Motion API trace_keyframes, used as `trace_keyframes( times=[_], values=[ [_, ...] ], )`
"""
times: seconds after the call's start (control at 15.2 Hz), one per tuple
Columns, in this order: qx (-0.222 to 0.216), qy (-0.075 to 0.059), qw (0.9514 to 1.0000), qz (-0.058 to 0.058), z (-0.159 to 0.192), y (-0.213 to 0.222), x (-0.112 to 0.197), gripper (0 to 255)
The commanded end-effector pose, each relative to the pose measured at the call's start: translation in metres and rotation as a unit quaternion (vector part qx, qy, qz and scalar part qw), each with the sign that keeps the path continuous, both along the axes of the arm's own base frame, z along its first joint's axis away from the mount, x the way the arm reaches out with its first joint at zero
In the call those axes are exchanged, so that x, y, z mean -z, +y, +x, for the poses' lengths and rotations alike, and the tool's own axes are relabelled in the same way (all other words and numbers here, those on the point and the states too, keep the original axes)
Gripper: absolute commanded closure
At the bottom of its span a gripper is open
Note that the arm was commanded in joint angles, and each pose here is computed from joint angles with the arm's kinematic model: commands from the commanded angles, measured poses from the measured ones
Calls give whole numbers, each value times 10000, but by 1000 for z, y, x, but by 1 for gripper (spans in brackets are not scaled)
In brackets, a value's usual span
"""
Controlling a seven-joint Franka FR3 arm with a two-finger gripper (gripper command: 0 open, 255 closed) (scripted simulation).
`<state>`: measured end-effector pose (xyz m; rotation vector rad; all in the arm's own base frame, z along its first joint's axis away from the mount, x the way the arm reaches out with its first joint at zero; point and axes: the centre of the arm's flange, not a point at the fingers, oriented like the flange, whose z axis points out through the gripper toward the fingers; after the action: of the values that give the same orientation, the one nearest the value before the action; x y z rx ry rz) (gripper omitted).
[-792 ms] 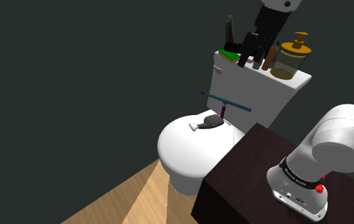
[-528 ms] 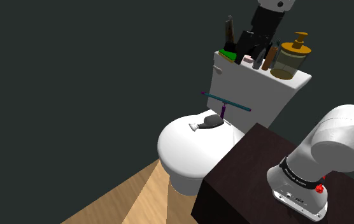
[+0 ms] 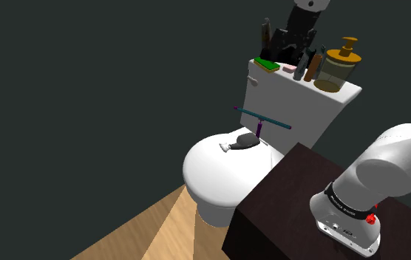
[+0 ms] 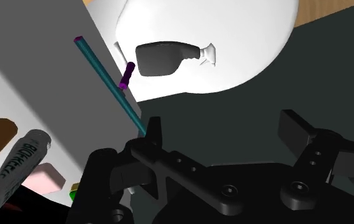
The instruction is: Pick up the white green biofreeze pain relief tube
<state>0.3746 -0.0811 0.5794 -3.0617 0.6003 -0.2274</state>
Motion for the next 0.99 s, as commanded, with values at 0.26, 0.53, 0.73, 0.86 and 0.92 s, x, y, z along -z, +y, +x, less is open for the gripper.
trace_keyframes(
  times=[0.26, 0.53, 0.73, 0.86, 0.92],
  values=[
    [883, -106, 9960, -129, 25, -65, 7, 0],
    [1464, -173, 9888, -211, 36, -111, 10, 0],
    [1897, -224, 9812, -273, 40, -146, 11, 0],
    [2183, -257, 9750, -313, 42, -170, 12, 0],
    [2325, -274, 9716, -334, 42, -182, 12, 0]
  ],
)
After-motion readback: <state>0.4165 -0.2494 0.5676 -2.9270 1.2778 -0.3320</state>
